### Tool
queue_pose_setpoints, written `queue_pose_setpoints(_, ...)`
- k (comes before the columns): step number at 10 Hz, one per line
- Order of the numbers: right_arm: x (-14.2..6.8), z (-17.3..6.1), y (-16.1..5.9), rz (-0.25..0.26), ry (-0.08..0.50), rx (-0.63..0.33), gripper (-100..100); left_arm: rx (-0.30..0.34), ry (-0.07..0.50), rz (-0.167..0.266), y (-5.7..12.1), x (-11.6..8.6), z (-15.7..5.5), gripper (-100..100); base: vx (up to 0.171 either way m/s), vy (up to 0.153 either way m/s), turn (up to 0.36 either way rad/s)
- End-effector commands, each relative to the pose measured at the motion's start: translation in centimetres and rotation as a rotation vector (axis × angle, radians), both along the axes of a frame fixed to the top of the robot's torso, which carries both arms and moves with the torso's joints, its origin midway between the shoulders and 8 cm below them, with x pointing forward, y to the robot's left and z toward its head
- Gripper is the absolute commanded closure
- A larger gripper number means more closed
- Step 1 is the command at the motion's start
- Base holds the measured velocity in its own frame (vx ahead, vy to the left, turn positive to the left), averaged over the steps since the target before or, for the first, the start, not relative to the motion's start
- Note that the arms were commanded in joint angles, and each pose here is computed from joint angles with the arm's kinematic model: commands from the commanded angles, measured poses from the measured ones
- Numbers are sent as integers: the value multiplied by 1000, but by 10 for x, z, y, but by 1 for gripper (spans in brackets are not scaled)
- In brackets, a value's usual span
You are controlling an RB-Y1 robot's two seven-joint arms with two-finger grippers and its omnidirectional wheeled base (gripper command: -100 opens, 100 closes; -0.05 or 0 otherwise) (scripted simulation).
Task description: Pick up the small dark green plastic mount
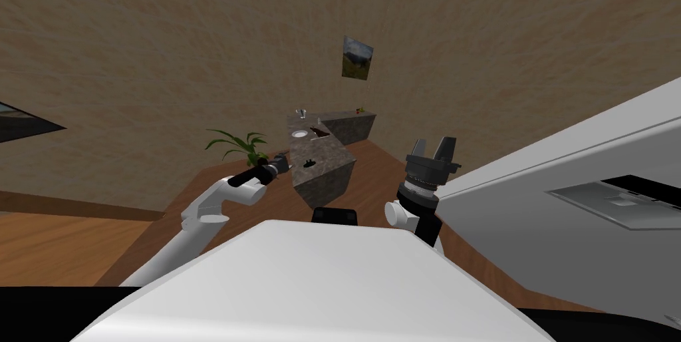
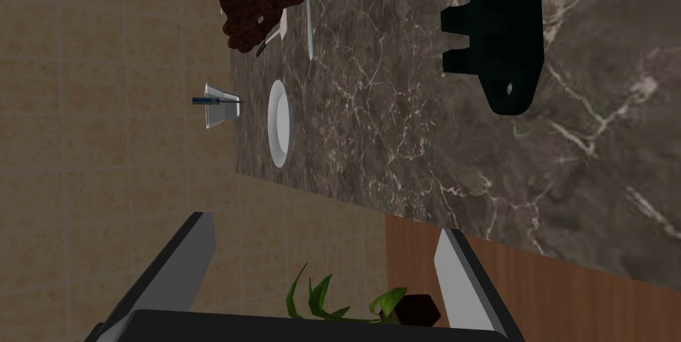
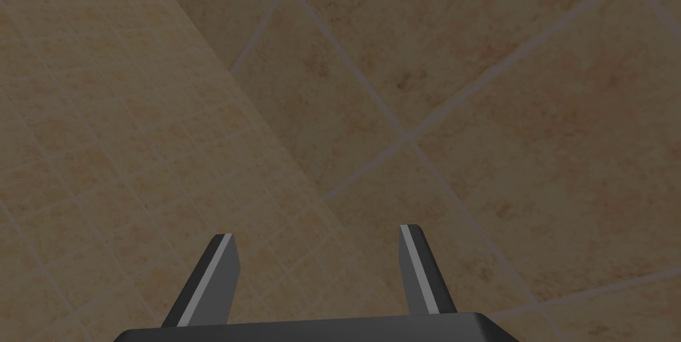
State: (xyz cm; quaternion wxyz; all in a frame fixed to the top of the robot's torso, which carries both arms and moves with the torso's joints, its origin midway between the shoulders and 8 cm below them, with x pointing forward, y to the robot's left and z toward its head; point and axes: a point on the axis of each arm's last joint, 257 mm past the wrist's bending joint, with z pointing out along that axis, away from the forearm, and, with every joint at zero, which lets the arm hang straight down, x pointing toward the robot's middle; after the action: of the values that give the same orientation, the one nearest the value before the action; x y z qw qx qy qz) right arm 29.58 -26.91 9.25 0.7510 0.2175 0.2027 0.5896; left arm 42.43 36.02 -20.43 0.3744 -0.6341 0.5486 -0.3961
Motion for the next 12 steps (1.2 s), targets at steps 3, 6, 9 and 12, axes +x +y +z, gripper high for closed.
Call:
queue_pose_setpoints(3, 0, 0, 0, 0, 0, 0, 0, -14, 136, 67, 29, -12, -29, -100, 28, -49, -67)
queue_pose_setpoints(6, 0, 0, 0, 0, 0, 0, 0, -27, 209, 109, 44, -20, -42, -100, 21, -34, -52)
queue_pose_setpoints(9, 0, 0, 0, 0, 0, 0, 0, -41, 279, 153, 60, -29, -54, -100, 26, -40, -37)
queue_pose_setpoints(12, 0, 0, 0, 0, 0, 0, 0, -56, 353, 200, 75, -40, -65, -100, 17, -27, -82)
